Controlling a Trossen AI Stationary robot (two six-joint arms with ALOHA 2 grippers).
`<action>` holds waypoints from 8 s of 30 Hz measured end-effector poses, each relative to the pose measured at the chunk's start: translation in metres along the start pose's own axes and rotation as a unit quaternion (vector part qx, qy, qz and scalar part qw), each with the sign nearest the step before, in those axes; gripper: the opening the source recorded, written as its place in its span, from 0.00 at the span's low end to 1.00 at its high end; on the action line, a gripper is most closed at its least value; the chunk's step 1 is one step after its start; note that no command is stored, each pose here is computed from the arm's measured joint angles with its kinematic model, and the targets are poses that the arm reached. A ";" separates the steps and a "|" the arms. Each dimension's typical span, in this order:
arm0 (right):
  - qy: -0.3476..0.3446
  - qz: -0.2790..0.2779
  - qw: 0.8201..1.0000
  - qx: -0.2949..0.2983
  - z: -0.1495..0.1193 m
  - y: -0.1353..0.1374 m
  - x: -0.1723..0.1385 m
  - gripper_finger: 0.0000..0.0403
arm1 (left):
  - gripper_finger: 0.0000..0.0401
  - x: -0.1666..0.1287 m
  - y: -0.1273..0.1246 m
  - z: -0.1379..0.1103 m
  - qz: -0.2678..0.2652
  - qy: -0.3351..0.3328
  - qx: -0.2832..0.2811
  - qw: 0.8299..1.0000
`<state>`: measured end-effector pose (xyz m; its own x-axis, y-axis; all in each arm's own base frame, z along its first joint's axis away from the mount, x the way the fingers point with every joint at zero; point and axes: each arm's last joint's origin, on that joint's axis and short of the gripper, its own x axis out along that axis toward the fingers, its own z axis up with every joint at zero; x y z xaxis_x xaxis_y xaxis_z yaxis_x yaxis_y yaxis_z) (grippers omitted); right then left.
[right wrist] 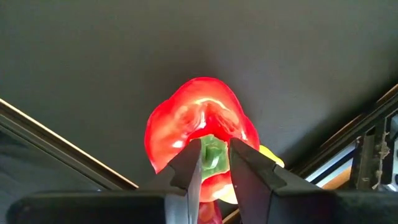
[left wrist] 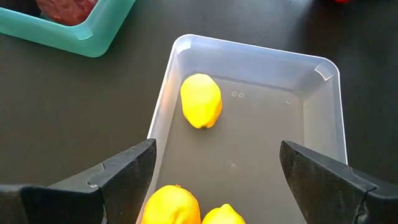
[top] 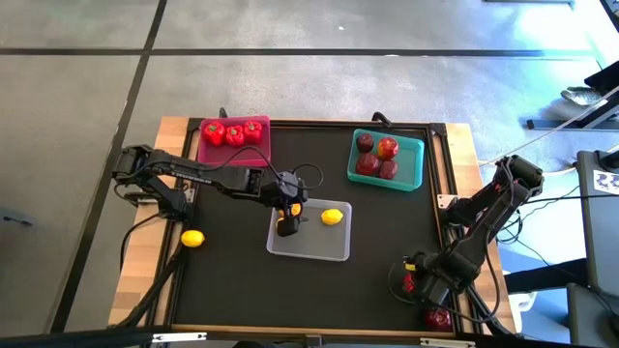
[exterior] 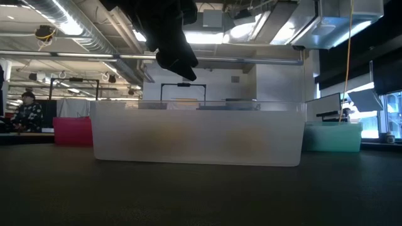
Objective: Sort produce into baskets
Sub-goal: Put the bell pepper into the red bin
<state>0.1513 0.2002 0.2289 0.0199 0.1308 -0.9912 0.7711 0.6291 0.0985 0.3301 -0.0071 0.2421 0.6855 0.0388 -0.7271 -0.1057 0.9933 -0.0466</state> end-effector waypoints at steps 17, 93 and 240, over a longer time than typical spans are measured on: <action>0.019 -0.018 1.000 -0.008 -0.002 0.003 0.007 0.20 | 0.84 0.000 -0.007 -0.001 -0.007 0.000 0.023 1.000; -0.318 0.007 0.887 -0.335 0.366 -0.038 -0.070 0.06 | 0.84 -0.061 0.026 -0.034 0.096 -0.112 -0.078 0.986; -0.462 0.088 0.797 -0.380 0.294 -0.026 -0.022 0.38 | 0.09 -0.102 0.157 -0.116 0.367 -0.086 -0.301 0.876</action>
<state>0.3176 -0.0446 0.2217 0.8157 -0.1310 -0.5635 0.1045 0.9914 -0.0793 0.1600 0.1322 0.2291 0.3667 0.7102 -0.6009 -0.8885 0.4589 0.0002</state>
